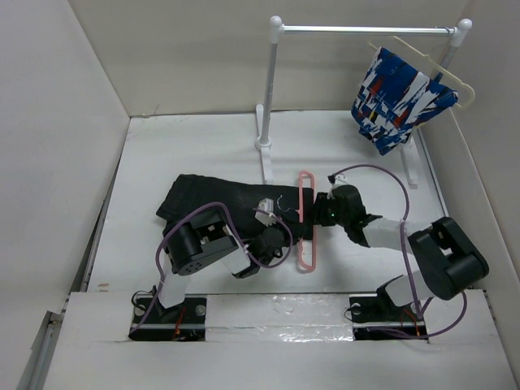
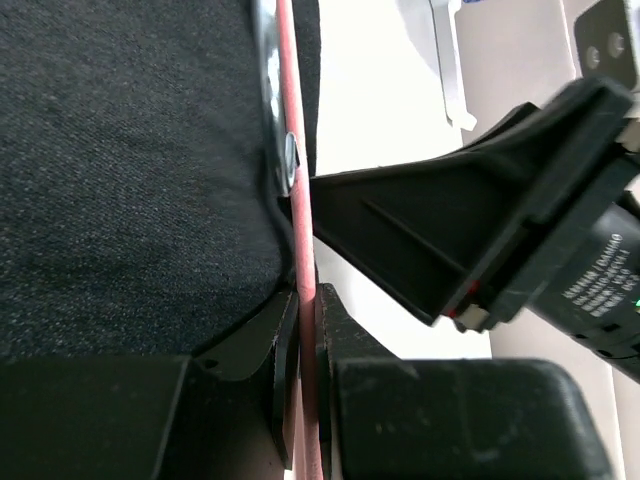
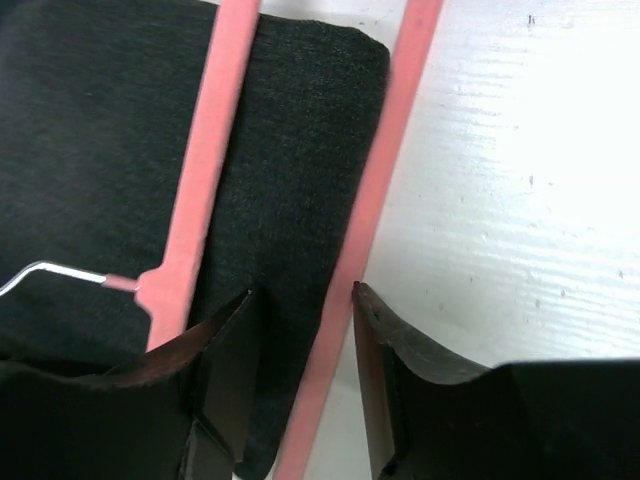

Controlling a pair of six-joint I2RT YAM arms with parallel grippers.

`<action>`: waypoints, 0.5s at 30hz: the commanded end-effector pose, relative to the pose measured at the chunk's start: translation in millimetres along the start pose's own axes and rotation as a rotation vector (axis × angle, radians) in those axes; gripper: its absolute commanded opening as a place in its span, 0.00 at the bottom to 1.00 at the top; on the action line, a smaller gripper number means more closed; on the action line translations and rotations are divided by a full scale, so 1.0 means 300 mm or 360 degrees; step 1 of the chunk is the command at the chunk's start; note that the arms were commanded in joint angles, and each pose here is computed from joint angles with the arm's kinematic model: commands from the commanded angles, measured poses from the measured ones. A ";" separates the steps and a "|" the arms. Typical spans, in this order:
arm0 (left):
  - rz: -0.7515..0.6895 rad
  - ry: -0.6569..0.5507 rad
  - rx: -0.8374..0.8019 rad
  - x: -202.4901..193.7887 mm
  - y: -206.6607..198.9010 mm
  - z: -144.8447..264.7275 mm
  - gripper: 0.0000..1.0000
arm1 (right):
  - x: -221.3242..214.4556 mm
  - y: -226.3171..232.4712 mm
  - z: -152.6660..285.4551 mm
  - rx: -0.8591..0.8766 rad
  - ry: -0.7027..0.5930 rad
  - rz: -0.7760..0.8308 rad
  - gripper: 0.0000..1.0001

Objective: Place the trousers on the hanger

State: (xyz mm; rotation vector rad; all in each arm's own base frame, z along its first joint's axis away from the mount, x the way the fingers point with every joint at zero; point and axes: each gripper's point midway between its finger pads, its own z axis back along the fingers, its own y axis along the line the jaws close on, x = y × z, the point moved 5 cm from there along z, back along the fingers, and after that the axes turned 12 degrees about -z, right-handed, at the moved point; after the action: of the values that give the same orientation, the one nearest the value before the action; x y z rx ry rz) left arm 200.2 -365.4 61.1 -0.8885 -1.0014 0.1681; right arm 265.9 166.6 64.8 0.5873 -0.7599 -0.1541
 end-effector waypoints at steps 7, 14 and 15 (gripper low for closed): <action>-0.0041 -0.0007 -0.0010 0.004 0.004 -0.011 0.00 | 0.022 0.048 -0.075 -0.0038 -0.0047 0.0072 0.06; -0.0078 0.0002 0.0038 0.005 0.025 -0.020 0.00 | 0.083 0.079 0.000 -0.0128 -0.0176 0.0149 0.00; -0.0079 0.0009 0.0051 0.000 0.032 -0.021 0.00 | 0.092 0.080 0.014 -0.0148 -0.0178 0.0162 0.00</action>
State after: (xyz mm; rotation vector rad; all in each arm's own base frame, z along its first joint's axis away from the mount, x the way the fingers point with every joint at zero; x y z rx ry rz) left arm 209.7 -359.4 60.1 -0.8624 -1.0206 0.1957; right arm 276.6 175.6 74.6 0.4884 -0.8235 -0.1404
